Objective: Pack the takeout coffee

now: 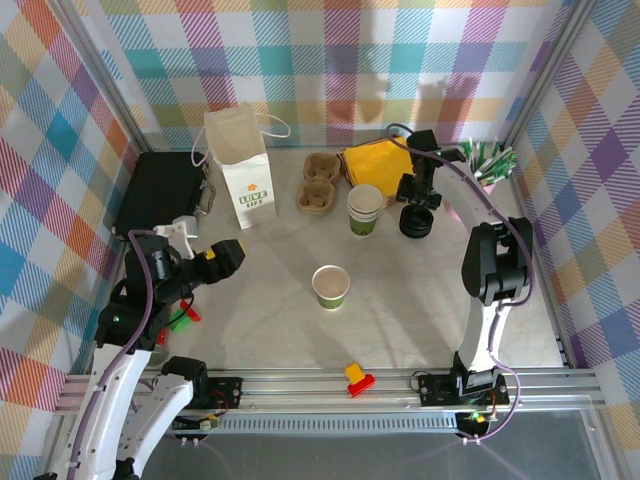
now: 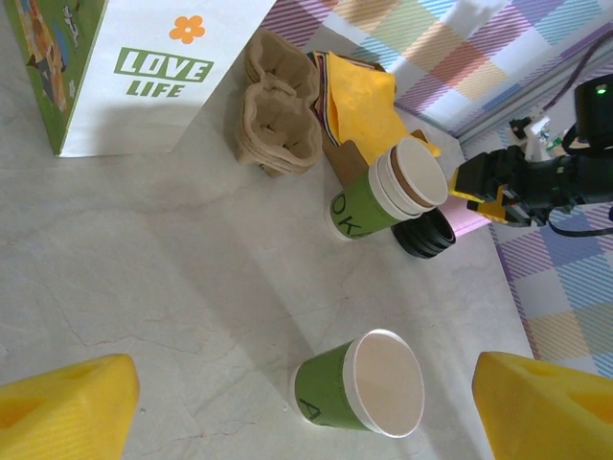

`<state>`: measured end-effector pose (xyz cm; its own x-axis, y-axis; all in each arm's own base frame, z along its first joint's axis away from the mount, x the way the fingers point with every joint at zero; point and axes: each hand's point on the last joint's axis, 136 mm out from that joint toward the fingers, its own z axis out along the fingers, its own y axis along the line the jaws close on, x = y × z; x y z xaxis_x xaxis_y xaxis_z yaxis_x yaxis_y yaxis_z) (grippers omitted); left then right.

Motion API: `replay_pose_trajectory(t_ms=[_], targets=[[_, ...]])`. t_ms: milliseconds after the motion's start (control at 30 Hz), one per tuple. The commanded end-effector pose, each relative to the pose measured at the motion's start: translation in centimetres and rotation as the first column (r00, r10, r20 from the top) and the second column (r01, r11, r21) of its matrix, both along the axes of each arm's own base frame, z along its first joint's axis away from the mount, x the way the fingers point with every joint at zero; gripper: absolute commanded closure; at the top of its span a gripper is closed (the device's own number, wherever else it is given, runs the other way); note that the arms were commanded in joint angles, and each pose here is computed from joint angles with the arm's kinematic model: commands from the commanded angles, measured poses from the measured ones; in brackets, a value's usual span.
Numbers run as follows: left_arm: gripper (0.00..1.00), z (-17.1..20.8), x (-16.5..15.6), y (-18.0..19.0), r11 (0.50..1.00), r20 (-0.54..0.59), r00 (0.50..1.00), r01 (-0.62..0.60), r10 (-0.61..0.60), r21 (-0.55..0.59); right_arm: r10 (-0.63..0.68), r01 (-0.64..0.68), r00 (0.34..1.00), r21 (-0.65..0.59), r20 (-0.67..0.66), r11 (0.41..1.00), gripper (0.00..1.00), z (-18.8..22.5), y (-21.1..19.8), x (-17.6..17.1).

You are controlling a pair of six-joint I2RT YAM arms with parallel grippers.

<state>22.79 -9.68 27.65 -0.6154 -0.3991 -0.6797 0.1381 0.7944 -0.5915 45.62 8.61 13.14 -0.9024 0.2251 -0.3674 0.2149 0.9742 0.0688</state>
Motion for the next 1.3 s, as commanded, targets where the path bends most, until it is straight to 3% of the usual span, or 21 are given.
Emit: replay_pose_trajectory(t_ms=[0, 567, 1133, 1267], targets=[[0.10, 0.0, -0.4, 0.2, 1.000, 0.009, 1.000, -0.010, 0.010, 0.006, -0.004, 0.005, 1.000, 0.030, -0.029, 1.000, 0.46, -0.3, 0.3, 0.3], [0.09, -0.5, -0.8, 0.1, 1.000, -0.011, 1.000, 0.008, -0.008, 0.023, 0.005, 0.003, 0.990, 0.063, -0.138, 0.998, 0.56, -5.1, 1.3, 0.7], [0.09, -0.8, -0.8, 0.3, 1.000, -0.019, 1.000, 0.001, -0.001, 0.029, 0.016, -0.011, 0.985, 0.026, -0.169, 1.000, 0.64, -6.3, 0.8, 0.5], [0.09, -0.6, -0.9, 0.4, 0.999, -0.015, 1.000, -0.001, 0.001, 0.035, 0.022, -0.016, 0.985, 0.034, -0.172, 0.999, 0.70, -6.2, 0.9, 0.5]])
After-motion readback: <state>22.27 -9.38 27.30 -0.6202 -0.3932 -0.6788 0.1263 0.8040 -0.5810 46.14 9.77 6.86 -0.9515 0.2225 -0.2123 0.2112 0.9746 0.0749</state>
